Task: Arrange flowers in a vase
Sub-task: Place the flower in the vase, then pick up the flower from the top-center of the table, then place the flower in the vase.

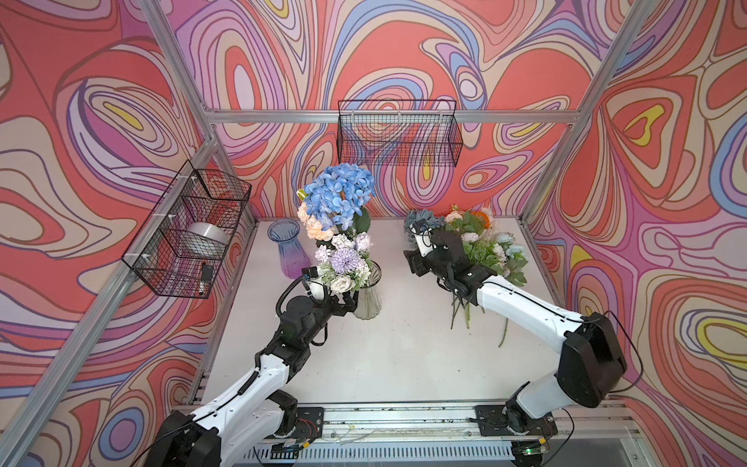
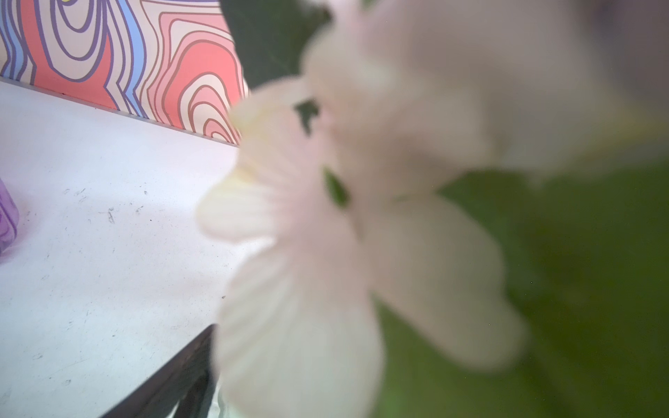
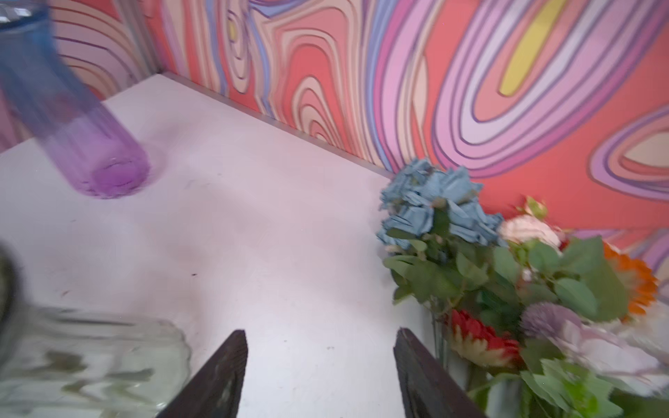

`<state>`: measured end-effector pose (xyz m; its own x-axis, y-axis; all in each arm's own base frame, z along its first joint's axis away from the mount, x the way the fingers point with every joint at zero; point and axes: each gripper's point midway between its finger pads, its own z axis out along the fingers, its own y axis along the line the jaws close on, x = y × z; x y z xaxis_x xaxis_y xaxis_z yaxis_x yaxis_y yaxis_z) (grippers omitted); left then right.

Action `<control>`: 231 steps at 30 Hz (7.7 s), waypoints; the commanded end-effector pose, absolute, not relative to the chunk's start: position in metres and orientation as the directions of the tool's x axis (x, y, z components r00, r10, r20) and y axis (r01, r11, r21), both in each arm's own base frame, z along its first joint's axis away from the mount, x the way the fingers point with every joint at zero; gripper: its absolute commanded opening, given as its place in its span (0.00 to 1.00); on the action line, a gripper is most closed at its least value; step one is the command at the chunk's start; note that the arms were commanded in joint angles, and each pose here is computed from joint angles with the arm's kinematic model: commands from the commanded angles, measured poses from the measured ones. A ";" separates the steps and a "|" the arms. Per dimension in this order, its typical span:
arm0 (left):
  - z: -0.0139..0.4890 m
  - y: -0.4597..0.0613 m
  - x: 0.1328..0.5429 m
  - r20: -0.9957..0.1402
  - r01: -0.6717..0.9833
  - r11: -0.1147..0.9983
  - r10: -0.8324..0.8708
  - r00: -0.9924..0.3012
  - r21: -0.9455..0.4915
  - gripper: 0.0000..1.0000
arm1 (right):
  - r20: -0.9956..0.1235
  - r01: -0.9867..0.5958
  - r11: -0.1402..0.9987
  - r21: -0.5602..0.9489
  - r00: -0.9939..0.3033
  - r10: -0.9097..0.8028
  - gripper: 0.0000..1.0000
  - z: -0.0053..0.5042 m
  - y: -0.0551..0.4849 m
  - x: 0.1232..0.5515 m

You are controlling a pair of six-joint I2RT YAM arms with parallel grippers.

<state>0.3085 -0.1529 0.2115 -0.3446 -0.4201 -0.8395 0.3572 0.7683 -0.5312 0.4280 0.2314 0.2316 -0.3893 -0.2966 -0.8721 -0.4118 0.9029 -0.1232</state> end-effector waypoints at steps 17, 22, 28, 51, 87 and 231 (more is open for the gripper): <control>0.221 -0.155 0.304 -0.844 0.370 0.764 -0.421 -0.334 -0.528 1.00 | -0.421 -0.227 0.917 -0.327 -0.834 -0.356 0.49 0.082 0.128 0.483; 0.221 -0.155 0.304 -0.847 0.370 0.768 -0.415 -0.334 -0.522 1.00 | -0.375 -0.216 0.902 -0.374 -0.855 -0.360 0.49 0.062 0.120 0.487; 0.221 -0.154 0.304 -0.846 0.368 0.768 -0.419 -0.331 -0.524 1.00 | -0.340 -0.214 0.894 -0.394 -0.870 -0.358 0.43 0.047 0.114 0.487; 0.226 -0.156 0.304 -0.844 0.377 0.760 -0.425 -0.327 -0.529 1.00 | -0.349 -0.214 0.964 -0.161 -0.901 -0.258 0.31 0.026 0.146 0.477; 0.237 -0.155 0.303 -0.847 0.388 0.755 -0.436 -0.306 -0.528 1.00 | -0.936 -0.306 0.929 0.206 -0.337 0.096 0.00 0.277 0.173 0.449; 0.237 -0.119 0.308 -0.795 0.200 0.772 -0.559 -0.237 -0.603 1.00 | -0.907 -0.821 0.528 0.215 0.033 0.420 0.26 0.274 0.352 0.331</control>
<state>0.3082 -0.1178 0.2304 -0.2556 -0.5411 -0.8012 0.1810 0.7873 -0.5894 0.3368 0.3562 0.2641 0.0251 0.4126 -0.9106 -0.8221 0.5268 0.2160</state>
